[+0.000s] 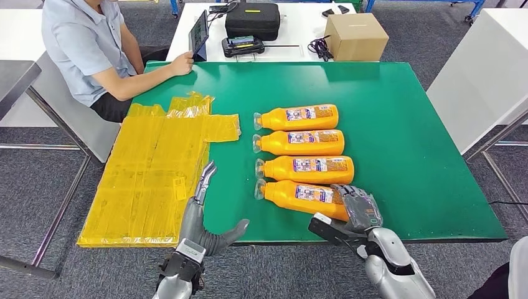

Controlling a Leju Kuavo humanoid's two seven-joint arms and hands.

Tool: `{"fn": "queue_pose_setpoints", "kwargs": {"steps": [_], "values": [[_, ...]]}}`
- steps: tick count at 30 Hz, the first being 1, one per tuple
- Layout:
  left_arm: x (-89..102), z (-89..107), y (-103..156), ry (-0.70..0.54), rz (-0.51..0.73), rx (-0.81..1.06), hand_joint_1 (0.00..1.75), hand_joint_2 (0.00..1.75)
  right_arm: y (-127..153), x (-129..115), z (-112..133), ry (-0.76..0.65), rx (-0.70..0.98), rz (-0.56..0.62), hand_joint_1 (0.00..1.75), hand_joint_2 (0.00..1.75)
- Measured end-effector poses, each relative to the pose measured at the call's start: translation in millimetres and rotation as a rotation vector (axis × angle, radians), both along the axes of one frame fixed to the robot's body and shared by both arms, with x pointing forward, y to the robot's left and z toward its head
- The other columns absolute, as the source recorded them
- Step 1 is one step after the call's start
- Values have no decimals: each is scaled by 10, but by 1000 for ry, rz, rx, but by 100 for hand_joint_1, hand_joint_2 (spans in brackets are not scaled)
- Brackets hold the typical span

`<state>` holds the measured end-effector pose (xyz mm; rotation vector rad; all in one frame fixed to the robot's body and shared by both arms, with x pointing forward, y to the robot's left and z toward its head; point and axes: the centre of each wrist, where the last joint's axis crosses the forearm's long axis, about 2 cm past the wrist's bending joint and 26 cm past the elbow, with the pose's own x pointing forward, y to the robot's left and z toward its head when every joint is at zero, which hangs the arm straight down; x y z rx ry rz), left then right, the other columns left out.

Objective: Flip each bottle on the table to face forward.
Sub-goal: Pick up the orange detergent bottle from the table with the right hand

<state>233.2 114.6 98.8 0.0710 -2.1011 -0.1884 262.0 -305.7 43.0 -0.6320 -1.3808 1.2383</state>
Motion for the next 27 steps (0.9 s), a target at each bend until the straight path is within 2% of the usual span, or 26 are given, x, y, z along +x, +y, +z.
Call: {"fn": "queue_pose_setpoints", "kwargs": {"steps": [5, 8, 12, 19, 23, 27], "values": [[0, -9, -2, 1, -3, -3, 0, 175, -20, -3, -6, 9, 18, 6, 175, 175], [2, -10, -11, 9, -13, -29, 0, 175, -40, -11, -15, 26, 101, 31, 175, 175], [5, -6, -65, 84, -75, -161, 0, 175, -67, -40, -39, 47, 234, 51, 175, 175], [14, 3, -118, 139, -111, -250, 0, 175, -73, -72, -59, 48, 268, 39, 175, 175], [24, 3, -131, 244, -152, -407, 0, 175, -66, -95, -67, 34, 305, 27, 175, 175], [36, -6, -120, 267, -130, -476, 0, 175, -53, -128, -68, 12, 370, 17, 175, 175]]}}
